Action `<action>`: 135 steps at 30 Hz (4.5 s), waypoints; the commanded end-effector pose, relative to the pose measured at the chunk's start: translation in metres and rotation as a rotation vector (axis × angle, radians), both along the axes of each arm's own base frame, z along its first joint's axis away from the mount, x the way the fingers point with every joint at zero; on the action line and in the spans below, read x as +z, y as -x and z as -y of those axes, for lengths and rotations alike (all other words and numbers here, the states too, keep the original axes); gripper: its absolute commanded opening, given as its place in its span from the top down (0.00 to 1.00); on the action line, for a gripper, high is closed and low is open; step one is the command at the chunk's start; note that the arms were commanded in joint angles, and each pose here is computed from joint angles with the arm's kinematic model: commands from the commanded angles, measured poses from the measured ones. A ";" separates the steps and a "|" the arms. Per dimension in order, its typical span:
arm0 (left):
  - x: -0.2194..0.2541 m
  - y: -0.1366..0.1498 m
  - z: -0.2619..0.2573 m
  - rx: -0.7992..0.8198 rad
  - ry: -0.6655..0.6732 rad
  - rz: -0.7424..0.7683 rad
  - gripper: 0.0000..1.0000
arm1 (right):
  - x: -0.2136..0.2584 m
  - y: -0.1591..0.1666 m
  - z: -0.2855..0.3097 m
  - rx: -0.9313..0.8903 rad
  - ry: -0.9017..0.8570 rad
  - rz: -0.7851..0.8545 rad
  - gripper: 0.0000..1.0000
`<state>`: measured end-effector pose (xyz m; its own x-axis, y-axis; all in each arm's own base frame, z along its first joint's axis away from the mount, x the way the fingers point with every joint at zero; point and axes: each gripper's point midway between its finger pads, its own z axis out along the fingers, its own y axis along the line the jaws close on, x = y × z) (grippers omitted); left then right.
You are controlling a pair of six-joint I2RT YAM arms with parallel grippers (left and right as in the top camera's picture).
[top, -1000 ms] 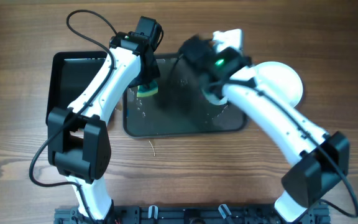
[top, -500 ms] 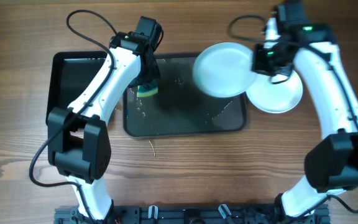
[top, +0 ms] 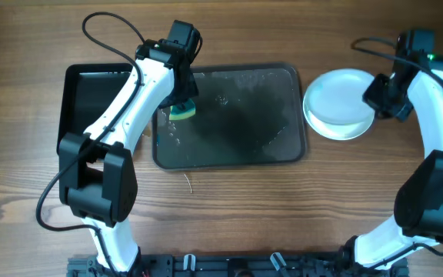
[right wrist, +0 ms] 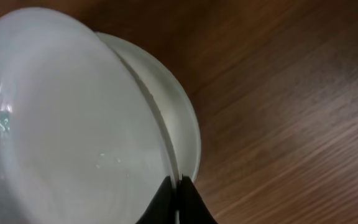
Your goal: Clean dirty plates on tray and stack at the side
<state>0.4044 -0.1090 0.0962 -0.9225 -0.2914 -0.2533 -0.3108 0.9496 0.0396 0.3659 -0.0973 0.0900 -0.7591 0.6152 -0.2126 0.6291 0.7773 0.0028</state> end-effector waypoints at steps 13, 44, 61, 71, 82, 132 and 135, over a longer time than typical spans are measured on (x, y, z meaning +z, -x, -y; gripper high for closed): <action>0.006 0.000 -0.008 -0.082 -0.022 -0.012 0.96 | -0.011 -0.011 -0.043 0.164 -0.227 0.109 0.62; -0.028 0.019 -0.210 0.070 0.009 -0.044 0.59 | 0.023 -0.019 -0.100 0.415 -0.254 0.183 0.56; 0.137 0.047 -0.137 -0.075 -0.010 0.256 0.00 | 0.167 0.040 -0.111 0.552 -0.061 0.448 0.42; 0.147 0.050 -0.125 -0.108 -0.008 0.287 0.00 | 0.243 0.103 -0.117 0.567 0.003 0.697 0.00; 0.147 0.050 -0.125 -0.108 -0.008 0.287 0.00 | 0.245 0.111 -0.115 0.561 0.020 0.700 0.00; 0.147 0.050 -0.125 -0.108 -0.008 0.287 0.00 | 0.087 0.122 -0.129 0.599 0.224 1.376 0.00; 0.147 0.050 -0.125 -0.108 -0.008 0.287 0.00 | 0.087 0.122 -0.129 0.599 0.224 1.376 0.00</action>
